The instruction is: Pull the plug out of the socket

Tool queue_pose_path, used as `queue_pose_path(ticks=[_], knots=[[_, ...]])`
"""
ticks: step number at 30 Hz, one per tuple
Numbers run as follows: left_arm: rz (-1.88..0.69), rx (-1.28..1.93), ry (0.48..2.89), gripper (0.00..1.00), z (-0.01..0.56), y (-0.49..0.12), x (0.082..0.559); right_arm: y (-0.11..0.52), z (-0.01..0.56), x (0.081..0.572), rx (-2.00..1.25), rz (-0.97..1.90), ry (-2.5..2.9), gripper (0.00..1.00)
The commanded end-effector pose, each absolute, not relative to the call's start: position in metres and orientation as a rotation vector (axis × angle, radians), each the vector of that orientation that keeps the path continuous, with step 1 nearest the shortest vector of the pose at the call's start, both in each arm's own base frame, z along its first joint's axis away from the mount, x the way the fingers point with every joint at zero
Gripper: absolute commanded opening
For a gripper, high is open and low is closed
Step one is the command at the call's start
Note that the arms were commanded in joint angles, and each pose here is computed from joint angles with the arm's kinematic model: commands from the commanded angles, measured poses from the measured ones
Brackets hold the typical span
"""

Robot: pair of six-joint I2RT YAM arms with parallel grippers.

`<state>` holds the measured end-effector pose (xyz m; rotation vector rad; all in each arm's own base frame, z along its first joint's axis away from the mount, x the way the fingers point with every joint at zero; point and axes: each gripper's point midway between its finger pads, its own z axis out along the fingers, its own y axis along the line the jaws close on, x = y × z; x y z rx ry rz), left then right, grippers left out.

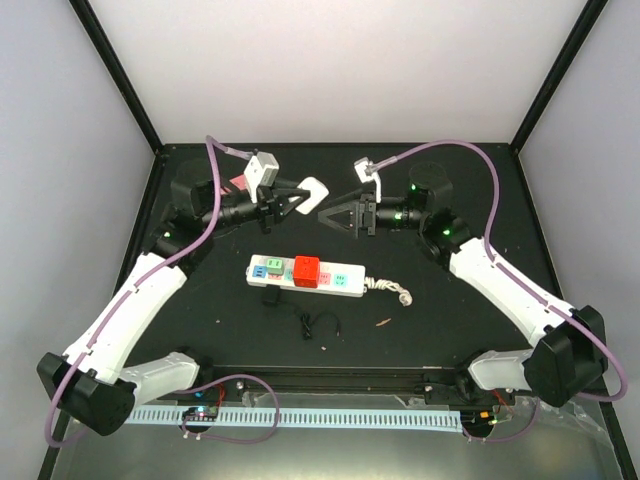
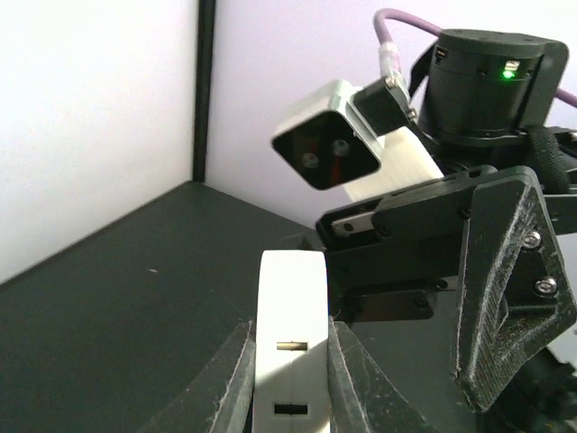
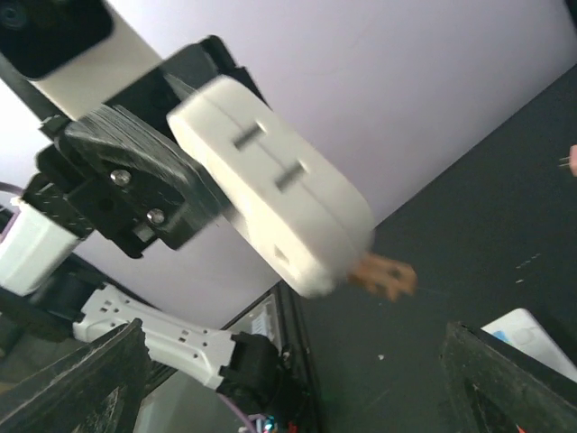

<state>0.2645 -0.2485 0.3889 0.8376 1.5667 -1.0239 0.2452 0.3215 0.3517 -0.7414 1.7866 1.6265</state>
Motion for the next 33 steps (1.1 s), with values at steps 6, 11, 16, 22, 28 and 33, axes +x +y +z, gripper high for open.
queue_pose_path(ticks=[6,11,16,22,28,33], knots=[[-0.925,0.854,1.540,0.01,0.399,-0.244,0.266,0.314,0.366,0.244,-0.719,1.661,1.733,0.92],[-0.949,0.863,1.546,0.02,0.394,-0.248,0.264,0.316,0.372,0.241,-0.727,1.705,1.705,0.92],[-0.969,0.868,1.560,0.02,0.386,-0.253,0.264,0.321,0.375,0.239,-0.741,1.740,1.690,0.91],[-1.017,0.888,1.554,0.02,0.385,-0.260,0.260,0.323,0.377,0.237,-0.752,1.752,1.677,0.91],[-1.039,0.900,1.548,0.02,0.385,-0.262,0.257,0.322,0.382,0.232,-0.772,1.777,1.654,0.90],[-1.067,0.909,1.536,0.02,0.387,-0.264,0.254,0.321,0.387,0.225,-0.793,1.818,1.617,0.88]])
